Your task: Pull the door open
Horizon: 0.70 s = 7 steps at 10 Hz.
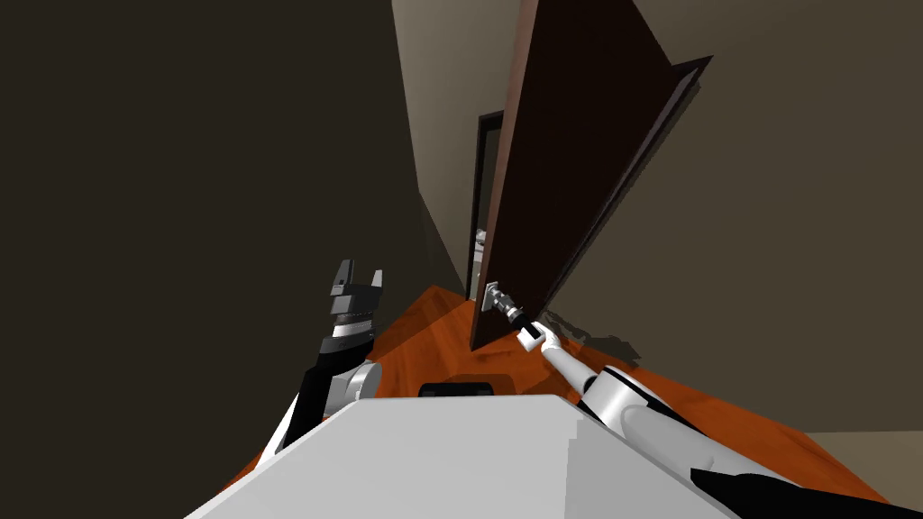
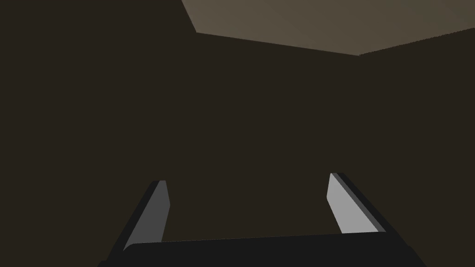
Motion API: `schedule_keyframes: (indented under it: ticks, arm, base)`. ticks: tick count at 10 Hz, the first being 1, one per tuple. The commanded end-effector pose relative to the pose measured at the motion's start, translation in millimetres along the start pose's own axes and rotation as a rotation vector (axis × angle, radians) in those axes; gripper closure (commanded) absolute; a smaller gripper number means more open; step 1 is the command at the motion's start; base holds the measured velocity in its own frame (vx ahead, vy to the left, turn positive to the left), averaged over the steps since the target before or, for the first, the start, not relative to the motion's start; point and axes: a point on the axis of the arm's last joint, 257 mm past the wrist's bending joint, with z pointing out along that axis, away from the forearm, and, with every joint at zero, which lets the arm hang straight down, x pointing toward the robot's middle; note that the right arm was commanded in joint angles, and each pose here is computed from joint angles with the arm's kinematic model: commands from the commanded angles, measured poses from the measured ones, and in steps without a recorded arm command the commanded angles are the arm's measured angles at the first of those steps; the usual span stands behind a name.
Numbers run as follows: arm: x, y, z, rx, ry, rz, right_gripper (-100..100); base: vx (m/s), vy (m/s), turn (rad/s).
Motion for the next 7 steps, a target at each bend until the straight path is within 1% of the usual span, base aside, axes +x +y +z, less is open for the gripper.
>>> schedule_keyframes:
  ticks: [1, 2, 4, 5, 6, 7]
  arm:
    - [0.0, 0.0, 0.0, 0.0, 0.0, 0.0, 100]
    - [-1.5, -9.4, -3.9, 0.038, -0.001, 0.0, 100]
    - [-0.4, -15.5, -6.0, 0.065, 0.002, -0.002, 100]
    - [0.4, -22.5, -8.8, 0.095, 0.004, -0.002, 100]
    - [0.8, -26.1, -10.3, 0.111, 0.005, -0.002, 100]
    - [1.2, -33.3, -13.5, 0.142, 0.006, -0.002, 100]
  base:
    - [-0.073, -0.06, 0.021]
    - [-0.076, -0.109, 0.011]
    - [-0.124, -0.132, 0.026]
    - [-0.154, -0.152, 0.011]
    - [-0.13, -0.145, 0.016]
    - [-0.112, -0.158, 0.008]
